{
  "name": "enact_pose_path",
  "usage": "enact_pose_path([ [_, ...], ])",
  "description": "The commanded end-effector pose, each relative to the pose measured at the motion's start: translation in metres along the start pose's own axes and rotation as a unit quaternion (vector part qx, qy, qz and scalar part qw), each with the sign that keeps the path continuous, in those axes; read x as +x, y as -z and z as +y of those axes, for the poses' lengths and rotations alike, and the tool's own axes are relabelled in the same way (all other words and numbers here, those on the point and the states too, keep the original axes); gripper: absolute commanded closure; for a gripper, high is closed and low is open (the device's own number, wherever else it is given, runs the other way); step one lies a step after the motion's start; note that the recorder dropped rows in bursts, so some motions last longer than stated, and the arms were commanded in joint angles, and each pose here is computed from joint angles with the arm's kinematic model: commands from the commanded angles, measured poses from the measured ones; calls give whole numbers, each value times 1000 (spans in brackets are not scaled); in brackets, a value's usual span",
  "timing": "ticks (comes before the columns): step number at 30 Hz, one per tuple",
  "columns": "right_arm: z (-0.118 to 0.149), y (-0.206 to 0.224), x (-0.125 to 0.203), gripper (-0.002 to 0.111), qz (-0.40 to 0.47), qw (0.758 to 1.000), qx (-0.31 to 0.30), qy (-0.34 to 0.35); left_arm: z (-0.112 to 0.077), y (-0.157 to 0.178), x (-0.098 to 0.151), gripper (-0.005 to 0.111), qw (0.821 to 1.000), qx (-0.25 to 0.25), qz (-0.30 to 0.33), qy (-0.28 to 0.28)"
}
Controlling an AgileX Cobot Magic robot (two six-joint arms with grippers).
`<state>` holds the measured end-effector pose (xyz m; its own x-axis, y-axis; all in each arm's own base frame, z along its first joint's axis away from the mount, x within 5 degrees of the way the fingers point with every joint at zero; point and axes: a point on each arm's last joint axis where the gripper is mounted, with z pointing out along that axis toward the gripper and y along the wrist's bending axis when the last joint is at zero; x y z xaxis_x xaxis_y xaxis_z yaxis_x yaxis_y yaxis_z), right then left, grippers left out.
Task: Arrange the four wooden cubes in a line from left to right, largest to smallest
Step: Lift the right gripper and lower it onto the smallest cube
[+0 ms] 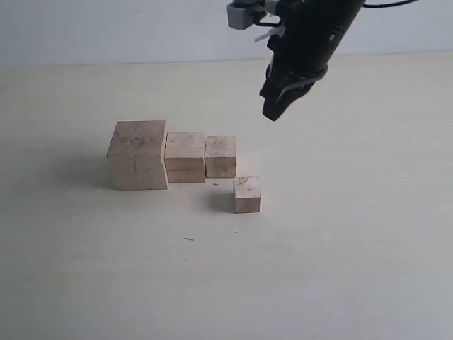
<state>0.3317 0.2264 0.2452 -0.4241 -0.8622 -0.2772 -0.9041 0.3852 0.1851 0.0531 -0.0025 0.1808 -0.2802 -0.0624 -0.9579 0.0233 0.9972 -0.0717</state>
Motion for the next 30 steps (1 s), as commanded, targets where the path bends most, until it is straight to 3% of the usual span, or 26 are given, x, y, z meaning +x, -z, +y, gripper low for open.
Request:
enact_pose_path([
  [1, 20, 3, 30, 108, 7, 1000, -3, -13, 0, 0, 0, 107, 1000, -2, -7, 0],
  [6, 27, -5, 45, 108, -52, 997, 41, 38, 0, 0, 0, 107, 1000, -2, -7, 0],
  [12, 19, -31, 51, 105, -60, 997, 50, 18, 0, 0, 0, 107, 1000, -2, -7, 0],
  [17, 20, -55, 45, 81, -74, 997, -3, 21, 0, 0, 0, 107, 1000, -2, -7, 0],
  [22, 21, -70, 43, 49, -84, 988, -32, 126, 0, 0, 0, 107, 1000, -2, -7, 0],
  [25, 19, -76, 45, 45, -78, 980, -30, 178, 0, 0, 0, 107, 1000, -2, -7, 0],
  [30, 18, -83, 44, 45, -83, 976, -39, 197, 0, 0, 0, 107, 1000, -2, -7, 0],
])
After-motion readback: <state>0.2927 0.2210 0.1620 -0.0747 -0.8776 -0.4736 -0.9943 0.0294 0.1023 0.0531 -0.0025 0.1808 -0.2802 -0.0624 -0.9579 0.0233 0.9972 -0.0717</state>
